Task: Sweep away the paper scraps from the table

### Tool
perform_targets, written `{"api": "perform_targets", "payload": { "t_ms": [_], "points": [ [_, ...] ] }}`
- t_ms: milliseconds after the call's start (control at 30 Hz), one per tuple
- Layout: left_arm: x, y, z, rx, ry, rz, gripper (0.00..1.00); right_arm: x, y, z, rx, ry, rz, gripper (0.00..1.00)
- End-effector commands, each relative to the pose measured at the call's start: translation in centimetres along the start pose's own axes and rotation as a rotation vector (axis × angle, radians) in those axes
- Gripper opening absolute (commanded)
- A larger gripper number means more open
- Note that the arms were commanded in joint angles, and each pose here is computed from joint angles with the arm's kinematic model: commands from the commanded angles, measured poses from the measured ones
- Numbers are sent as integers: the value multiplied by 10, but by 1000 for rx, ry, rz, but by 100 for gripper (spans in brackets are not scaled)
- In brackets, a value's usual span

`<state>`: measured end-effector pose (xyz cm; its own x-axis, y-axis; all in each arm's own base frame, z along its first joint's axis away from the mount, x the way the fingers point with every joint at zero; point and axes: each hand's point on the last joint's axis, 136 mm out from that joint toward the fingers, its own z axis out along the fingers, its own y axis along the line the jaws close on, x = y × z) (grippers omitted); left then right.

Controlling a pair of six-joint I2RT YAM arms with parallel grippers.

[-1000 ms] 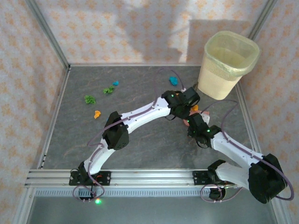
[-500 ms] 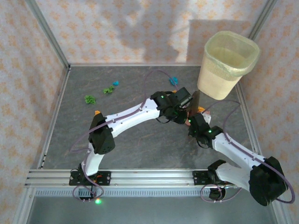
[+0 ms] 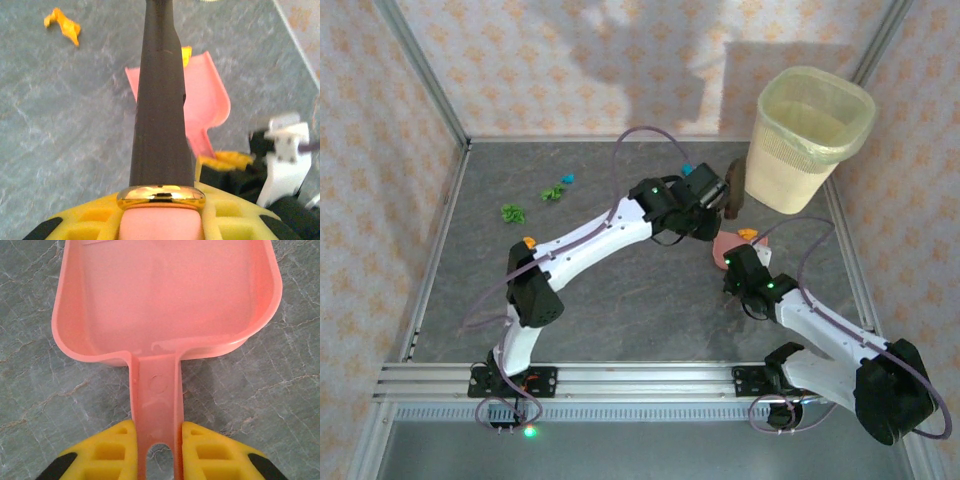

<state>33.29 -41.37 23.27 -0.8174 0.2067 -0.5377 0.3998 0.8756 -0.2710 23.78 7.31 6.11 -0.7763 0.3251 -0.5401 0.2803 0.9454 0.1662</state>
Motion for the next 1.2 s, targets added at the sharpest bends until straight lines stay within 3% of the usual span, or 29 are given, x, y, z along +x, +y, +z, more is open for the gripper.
{"api": "perform_targets", "payload": {
  "t_ms": [0,400,867,1167],
  "points": [
    [-11,-2,24,-13,-4,18,0,1,-4,0,5,-5,-16,1],
    [-10,-10,70,14,59,26,0,-4,-3,-5,7,-11,-29,0],
    [35,-14,62,86,218,38,0,-7,0,3,8,-28,-10,1],
    [51,-38,39,228,261,36,0,-5,9,11,-17,-5,-26,1]
  ]
}}
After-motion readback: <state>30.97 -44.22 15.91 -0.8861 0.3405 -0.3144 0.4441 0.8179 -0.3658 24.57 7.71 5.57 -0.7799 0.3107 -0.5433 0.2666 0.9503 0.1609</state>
